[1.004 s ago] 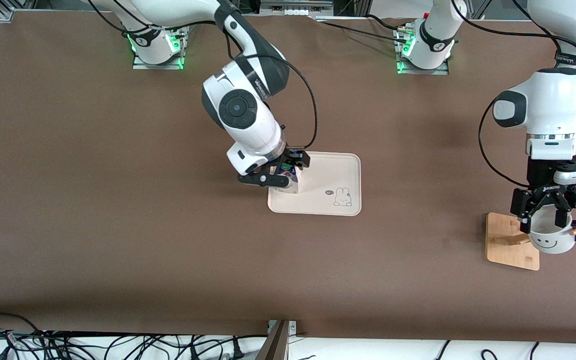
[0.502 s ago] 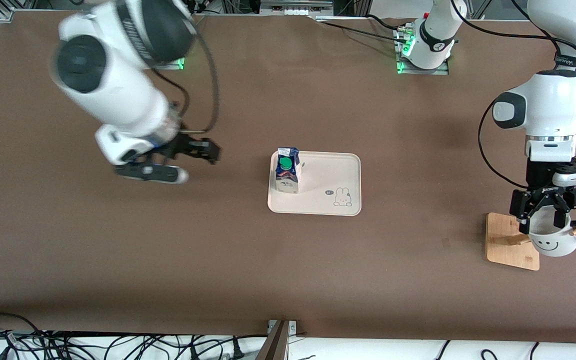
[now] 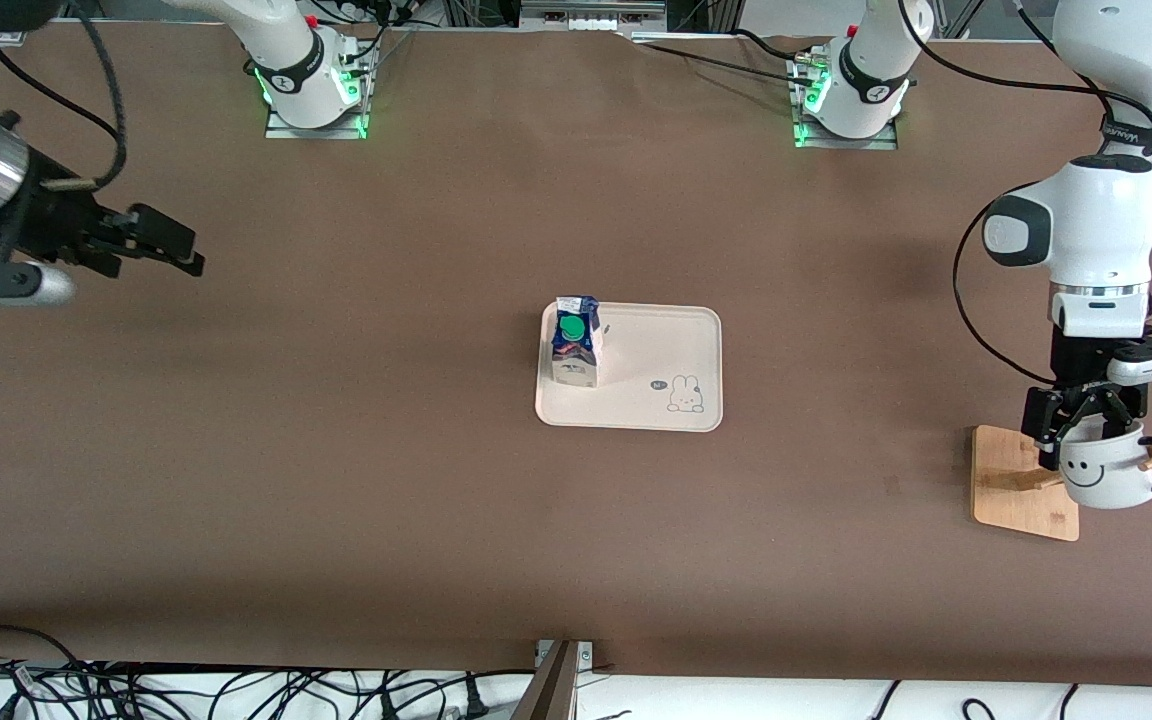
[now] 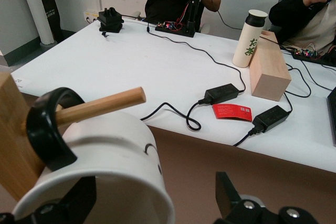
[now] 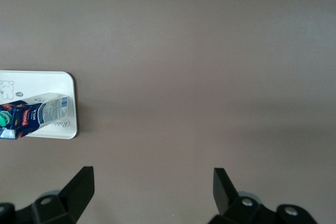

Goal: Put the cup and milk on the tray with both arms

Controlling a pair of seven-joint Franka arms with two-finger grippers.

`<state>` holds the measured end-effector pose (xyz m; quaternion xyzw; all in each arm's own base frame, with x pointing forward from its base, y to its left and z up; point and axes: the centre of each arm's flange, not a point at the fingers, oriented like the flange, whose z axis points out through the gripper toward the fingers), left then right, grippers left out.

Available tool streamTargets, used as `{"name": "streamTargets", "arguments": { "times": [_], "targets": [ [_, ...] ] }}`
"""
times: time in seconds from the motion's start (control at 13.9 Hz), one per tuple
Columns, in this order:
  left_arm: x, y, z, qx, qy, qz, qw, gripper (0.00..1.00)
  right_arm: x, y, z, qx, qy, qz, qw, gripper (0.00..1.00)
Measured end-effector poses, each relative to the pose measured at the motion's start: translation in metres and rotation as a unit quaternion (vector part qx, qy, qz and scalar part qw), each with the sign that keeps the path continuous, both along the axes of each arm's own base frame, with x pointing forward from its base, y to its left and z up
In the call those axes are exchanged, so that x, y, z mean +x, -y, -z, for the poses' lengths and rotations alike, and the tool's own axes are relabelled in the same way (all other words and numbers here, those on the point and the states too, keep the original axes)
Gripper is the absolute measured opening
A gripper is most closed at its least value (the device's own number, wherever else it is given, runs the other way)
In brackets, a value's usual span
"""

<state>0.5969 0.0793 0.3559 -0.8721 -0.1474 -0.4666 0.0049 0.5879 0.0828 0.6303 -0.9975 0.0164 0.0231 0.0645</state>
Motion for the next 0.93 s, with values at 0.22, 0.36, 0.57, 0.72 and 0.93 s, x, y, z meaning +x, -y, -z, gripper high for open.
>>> {"name": "streamTargets", "arguments": {
  "times": [0.22, 0.36, 0.57, 0.72, 0.93],
  "targets": [
    [-0.001, -0.003, 0.000, -0.008, 0.001, -0.011, 1.000, 1.00, -0.012, 0.020, 0.004, -0.013, -0.007, 0.004, 1.000, 1.00],
    [-0.001, -0.003, 0.000, -0.008, 0.001, -0.011, 1.000, 0.90, -0.017, 0.032, 0.009, -0.025, 0.000, 0.005, 1.000, 1.00],
    [-0.001, 0.001, 0.001, -0.007, -0.001, -0.007, 1.000, 0.58, -0.021, 0.039, 0.027, -0.032, 0.021, -0.003, 0.999, 1.00],
    [-0.002, 0.004, 0.004, -0.008, -0.004, -0.005, 1.000, 0.37, -0.024, 0.023, 0.044, -0.042, 0.024, -0.023, 0.999, 1.00],
    [-0.003, 0.006, 0.006, -0.008, -0.005, -0.002, 1.000, 0.07, -0.027, 0.012, 0.049, -0.057, 0.023, -0.038, 0.997, 1.00]
  ]
}}
